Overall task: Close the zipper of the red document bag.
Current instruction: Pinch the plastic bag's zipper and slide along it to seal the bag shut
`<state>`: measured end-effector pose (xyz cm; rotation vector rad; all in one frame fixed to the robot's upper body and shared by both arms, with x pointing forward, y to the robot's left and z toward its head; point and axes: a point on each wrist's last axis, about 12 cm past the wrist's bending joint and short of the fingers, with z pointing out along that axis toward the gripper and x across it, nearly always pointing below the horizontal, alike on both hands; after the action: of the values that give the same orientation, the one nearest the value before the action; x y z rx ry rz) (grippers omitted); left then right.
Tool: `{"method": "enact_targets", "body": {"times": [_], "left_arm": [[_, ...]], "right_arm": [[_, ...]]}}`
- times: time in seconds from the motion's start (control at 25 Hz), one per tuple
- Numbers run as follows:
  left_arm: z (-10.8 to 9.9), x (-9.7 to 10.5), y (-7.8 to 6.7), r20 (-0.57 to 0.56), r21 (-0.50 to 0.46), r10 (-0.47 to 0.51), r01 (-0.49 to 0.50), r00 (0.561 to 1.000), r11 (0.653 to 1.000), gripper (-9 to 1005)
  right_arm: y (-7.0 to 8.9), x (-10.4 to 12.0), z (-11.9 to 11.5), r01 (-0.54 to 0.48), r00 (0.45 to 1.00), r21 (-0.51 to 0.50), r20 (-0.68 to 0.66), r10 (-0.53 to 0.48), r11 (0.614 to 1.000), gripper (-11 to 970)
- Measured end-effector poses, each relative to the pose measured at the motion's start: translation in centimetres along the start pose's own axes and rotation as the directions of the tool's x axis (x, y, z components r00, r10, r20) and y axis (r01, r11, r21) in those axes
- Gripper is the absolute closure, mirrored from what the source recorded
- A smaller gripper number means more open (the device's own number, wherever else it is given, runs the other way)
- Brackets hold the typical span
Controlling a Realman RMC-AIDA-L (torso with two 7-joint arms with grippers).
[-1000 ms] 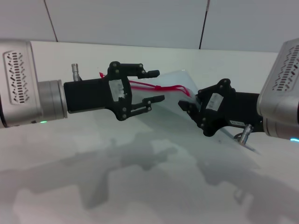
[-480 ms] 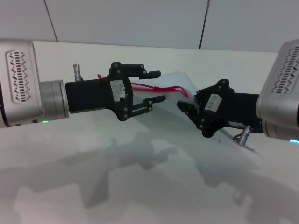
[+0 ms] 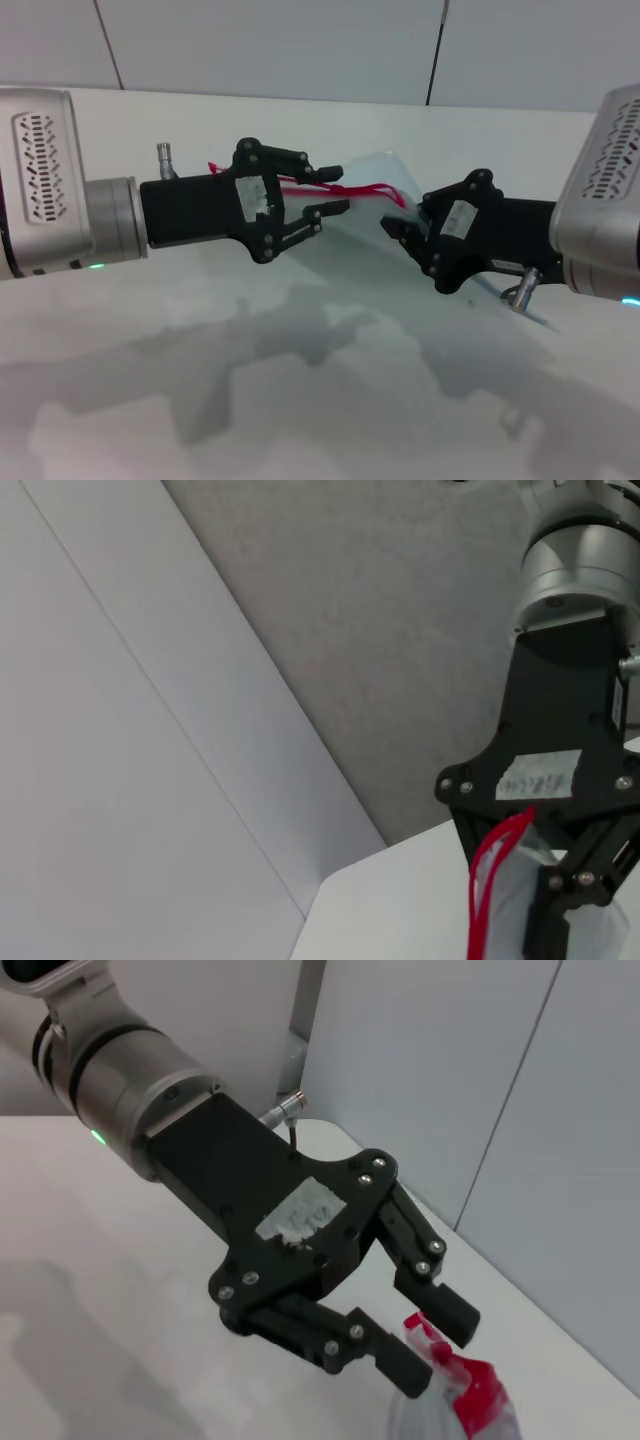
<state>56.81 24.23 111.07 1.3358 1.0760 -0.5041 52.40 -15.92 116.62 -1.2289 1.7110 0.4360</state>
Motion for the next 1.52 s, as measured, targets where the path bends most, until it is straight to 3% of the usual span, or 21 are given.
{"method": "enact_targets", "body": {"times": [0.64, 1.52], "left_arm": [[-0.03, 0.26, -0.07, -0.010, -0.005, -0.023, 0.023, 1.000, 1.000, 812], [0.09, 0.15, 0.35, -0.013, 0.005, -0.046, 0.046, 0.999, 0.999, 912]], "right_arm": [[0.05, 0.09, 0.11, 0.000, 1.000, -0.004, -0.003, 0.000, 1.000, 908], [0.06, 0.02, 0.02, 0.005, 1.000, -0.002, -0.002, -0.005, 1.000, 908]]}}
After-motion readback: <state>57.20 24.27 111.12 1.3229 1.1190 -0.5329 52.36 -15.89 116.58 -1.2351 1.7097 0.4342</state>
